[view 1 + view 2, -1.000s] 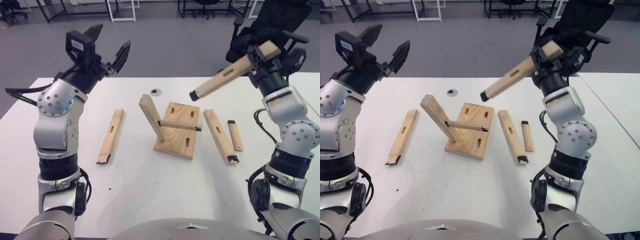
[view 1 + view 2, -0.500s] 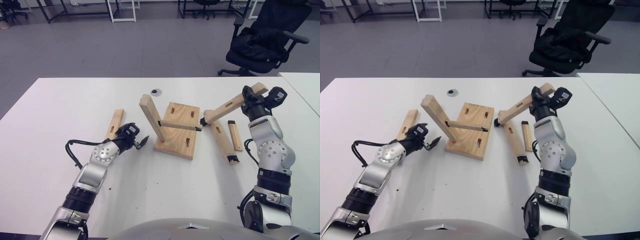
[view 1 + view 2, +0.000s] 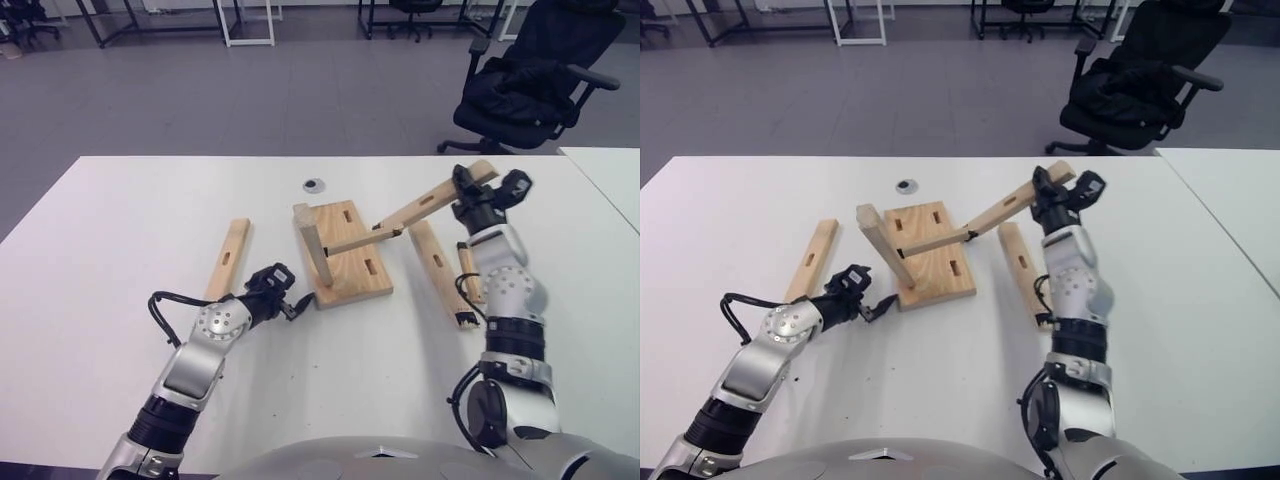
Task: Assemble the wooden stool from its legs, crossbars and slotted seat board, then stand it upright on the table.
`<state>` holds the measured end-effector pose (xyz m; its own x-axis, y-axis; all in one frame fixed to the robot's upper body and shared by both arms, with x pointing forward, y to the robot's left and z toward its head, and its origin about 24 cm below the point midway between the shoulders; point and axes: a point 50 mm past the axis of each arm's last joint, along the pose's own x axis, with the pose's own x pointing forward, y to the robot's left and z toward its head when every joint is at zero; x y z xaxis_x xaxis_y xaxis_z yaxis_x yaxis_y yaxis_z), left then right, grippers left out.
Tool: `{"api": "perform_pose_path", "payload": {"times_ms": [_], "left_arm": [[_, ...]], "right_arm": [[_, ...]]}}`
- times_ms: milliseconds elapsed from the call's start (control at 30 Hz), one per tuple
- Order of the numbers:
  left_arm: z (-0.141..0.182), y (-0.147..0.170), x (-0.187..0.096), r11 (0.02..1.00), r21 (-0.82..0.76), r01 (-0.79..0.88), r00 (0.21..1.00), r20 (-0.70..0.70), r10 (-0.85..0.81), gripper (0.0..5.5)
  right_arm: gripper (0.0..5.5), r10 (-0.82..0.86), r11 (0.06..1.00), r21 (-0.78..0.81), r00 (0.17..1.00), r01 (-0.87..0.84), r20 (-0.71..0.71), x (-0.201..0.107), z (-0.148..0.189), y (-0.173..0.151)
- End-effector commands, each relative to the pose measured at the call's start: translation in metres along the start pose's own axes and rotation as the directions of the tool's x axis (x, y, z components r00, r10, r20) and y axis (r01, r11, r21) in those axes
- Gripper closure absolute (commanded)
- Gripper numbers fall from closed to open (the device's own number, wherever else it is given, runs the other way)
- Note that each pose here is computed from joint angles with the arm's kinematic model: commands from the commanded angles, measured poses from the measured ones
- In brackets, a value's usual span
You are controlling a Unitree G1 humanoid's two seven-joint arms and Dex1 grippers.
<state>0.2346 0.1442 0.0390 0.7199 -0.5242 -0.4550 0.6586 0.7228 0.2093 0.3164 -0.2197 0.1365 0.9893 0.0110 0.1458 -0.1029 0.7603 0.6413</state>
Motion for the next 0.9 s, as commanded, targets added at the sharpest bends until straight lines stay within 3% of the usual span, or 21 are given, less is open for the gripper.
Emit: {"api": "perform_pose_path", "payload": {"times_ms": [33, 267, 433, 700, 900], "left_arm": [[-0.002, 0.010, -0.011, 0.997, 0.029, -0.077, 0.997, -0.021, 0.078, 1.14], [0.027, 0.034, -0.016, 0.977, -0.006, -0.211, 0.968, 0.134, 0.210, 1.14], [0.051, 0.027, -0.014, 0.978, -0.108, -0.179, 0.947, 0.251, 0.201, 1.14], [0.064, 0.017, -0.015, 0.977, -0.136, -0.161, 0.942, 0.273, 0.194, 1.14], [0.065, 0.017, -0.017, 0.969, -0.164, -0.182, 0.939, 0.265, 0.221, 1.14]], "right_arm": [[4.49, 0.095, 0.993, 0.082, 0.993, -0.089, -0.072, -0.021, 0.033, 0.015], [4.49, 0.074, 0.995, 0.090, 0.948, -0.048, -0.310, -0.044, -0.003, 0.022], [4.49, 0.027, 1.000, 0.012, 0.959, -0.024, -0.281, -0.044, -0.010, 0.020], [4.49, 0.051, 0.994, -0.086, 0.974, -0.072, -0.219, -0.048, -0.009, 0.040], [4.49, 0.033, 0.950, -0.285, 0.950, -0.126, -0.311, -0.056, -0.031, 0.050]]}}
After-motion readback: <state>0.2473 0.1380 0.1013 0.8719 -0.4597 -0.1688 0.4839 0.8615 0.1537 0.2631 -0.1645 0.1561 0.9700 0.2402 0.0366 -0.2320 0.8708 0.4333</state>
